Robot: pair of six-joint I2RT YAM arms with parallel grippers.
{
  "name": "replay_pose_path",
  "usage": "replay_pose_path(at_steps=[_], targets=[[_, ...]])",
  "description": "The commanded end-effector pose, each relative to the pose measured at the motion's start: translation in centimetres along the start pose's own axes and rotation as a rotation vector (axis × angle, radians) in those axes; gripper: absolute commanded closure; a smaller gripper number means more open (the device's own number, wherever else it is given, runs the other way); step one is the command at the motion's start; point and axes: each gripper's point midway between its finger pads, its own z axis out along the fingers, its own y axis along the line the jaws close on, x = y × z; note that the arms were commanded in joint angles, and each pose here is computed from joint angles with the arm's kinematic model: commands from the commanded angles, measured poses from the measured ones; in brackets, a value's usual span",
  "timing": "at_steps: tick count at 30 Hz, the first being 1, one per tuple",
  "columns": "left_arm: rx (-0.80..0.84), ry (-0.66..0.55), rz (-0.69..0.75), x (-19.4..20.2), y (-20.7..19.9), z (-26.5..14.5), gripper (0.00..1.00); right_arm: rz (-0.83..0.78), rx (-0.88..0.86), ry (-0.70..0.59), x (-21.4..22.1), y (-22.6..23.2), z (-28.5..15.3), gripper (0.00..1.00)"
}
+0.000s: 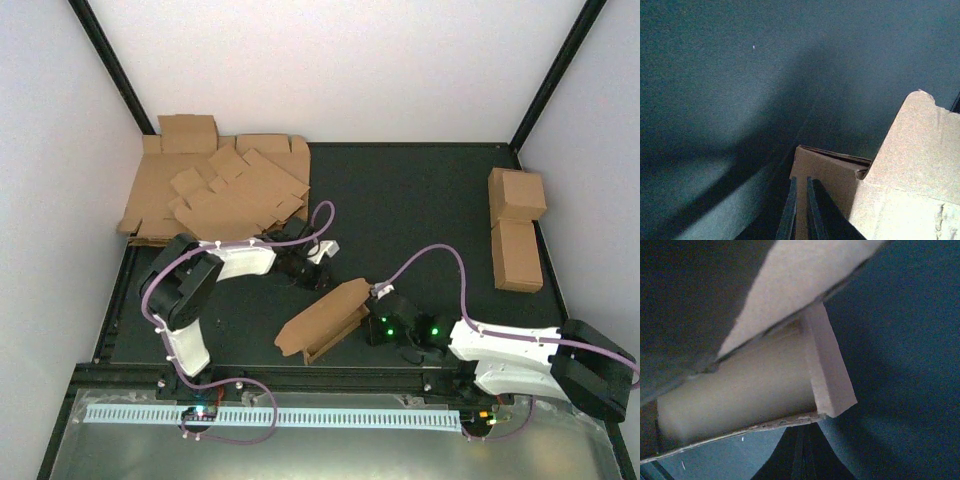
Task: Fold the paper box
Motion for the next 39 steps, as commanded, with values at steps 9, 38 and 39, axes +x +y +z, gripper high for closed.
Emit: replay_pose_path(at_steps=[9,38,39], targets=[[0.002,-0.006,0.025,-0.5,-1.0,0.1,0.9,-0.083,0.02,-0.057,-1.9,0.1,-0.6,0.98],[0.034,-0.012,0.03,-1.7,-2.5,0.8,0.82,0.074,0.086,-0.109,-4.3,-0.7,-1.1,0.98],[0.039,-0.006,0.034,-1.6,-2.7,1.0,0.82,0.074,0.087,-0.112,-4.5,-0.7,-1.1,0.98]])
